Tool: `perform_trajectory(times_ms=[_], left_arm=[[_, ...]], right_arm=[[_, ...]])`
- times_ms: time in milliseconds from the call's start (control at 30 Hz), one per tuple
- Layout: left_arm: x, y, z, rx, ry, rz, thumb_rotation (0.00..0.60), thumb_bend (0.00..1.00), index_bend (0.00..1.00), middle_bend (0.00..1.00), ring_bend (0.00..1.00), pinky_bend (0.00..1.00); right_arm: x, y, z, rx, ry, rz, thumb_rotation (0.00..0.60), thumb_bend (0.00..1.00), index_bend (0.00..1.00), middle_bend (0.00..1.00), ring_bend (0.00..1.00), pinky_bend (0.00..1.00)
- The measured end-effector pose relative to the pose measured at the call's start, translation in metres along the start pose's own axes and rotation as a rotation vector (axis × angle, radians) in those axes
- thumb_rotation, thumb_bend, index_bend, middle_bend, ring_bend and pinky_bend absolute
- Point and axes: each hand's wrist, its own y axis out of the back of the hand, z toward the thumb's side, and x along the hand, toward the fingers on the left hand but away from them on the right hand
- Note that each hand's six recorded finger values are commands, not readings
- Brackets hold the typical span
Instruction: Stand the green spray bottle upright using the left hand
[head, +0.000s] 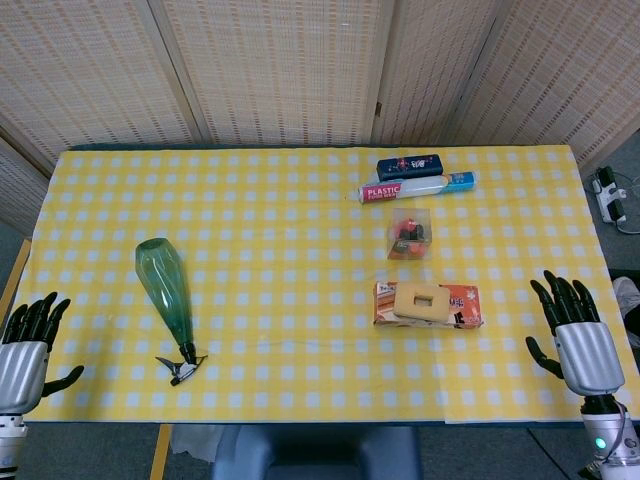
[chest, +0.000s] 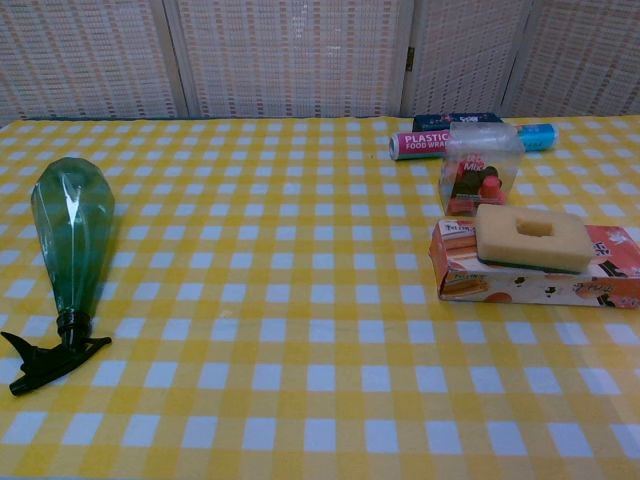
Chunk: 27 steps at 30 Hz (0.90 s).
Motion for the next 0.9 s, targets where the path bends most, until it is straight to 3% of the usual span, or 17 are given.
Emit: perform_trajectory(times_ms=[233,367,433,500,533,600,667,700,800,833,867,900], left_arm=[[-0.001,-0.003,0.002,0.011,-0.005,-0.017,0.600,0.21,0.00,0.00,0.00,0.00],[-0.004,-0.003,0.013,0.005,-0.053,-0.007,0.600,0.21,0.00,0.01,0.05,0.00],[-0.007,-0.005,0.019,-0.003,-0.082,-0.015,0.600,0.21,0.00,0.05,0.10,0.07],[-0.009,-0.009,0.023,0.000,-0.096,-0.026,0.600,0.21,0.00,0.17,0.22,0.26],[-0.010,-0.010,0.023,0.004,-0.097,-0.031,0.600,0.22,0.00,0.30,0.33,0.40],[-0.011,-0.014,0.025,0.007,-0.101,-0.059,0.600,0.22,0.01,0.69,0.66,0.72],[-0.013,-0.019,0.027,0.007,-0.106,-0.113,0.600,0.25,0.05,0.93,0.87,0.88],[-0.013,-0.021,0.028,0.007,-0.109,-0.142,0.600,0.30,0.09,0.98,0.93,0.92],[-0.012,-0.030,0.032,0.029,-0.117,-0.253,0.600,0.50,0.17,1.00,0.99,0.99],[-0.012,-0.033,0.033,0.042,-0.116,-0.284,0.564,0.56,0.18,1.00,1.00,1.00],[-0.010,-0.036,0.033,0.059,-0.111,-0.318,0.457,0.63,0.18,1.00,1.00,1.00],[-0.008,-0.037,0.034,0.071,-0.105,-0.339,0.313,0.69,0.19,1.00,1.00,1.00]], right_arm=[[0.000,0.001,0.001,-0.005,0.005,0.001,0.600,0.36,0.00,0.00,0.00,0.00],[0.004,0.004,0.002,-0.015,0.013,-0.009,0.600,0.36,0.00,0.00,0.00,0.00],[0.006,0.007,0.003,-0.023,0.019,-0.019,0.600,0.36,0.00,0.00,0.00,0.00],[0.008,0.012,0.005,-0.033,0.028,-0.036,0.600,0.36,0.00,0.00,0.00,0.00],[0.009,0.013,0.005,-0.038,0.031,-0.042,0.600,0.36,0.00,0.00,0.00,0.00],[0.010,0.014,0.006,-0.046,0.036,-0.045,0.600,0.36,0.00,0.00,0.00,0.00],[0.009,0.013,0.007,-0.042,0.037,-0.038,0.600,0.36,0.00,0.00,0.00,0.00],[0.008,0.011,0.007,-0.039,0.037,-0.033,0.600,0.36,0.00,0.00,0.00,0.00],[0.005,0.007,0.009,-0.033,0.038,-0.014,0.600,0.36,0.00,0.00,0.00,0.00],[0.004,0.006,0.010,-0.032,0.040,-0.011,0.600,0.36,0.00,0.00,0.00,0.00],[0.003,0.005,0.011,-0.030,0.042,-0.009,0.600,0.36,0.00,0.00,0.00,0.00],[0.002,0.005,0.011,-0.031,0.043,-0.008,0.600,0.36,0.00,0.00,0.00,0.00]])
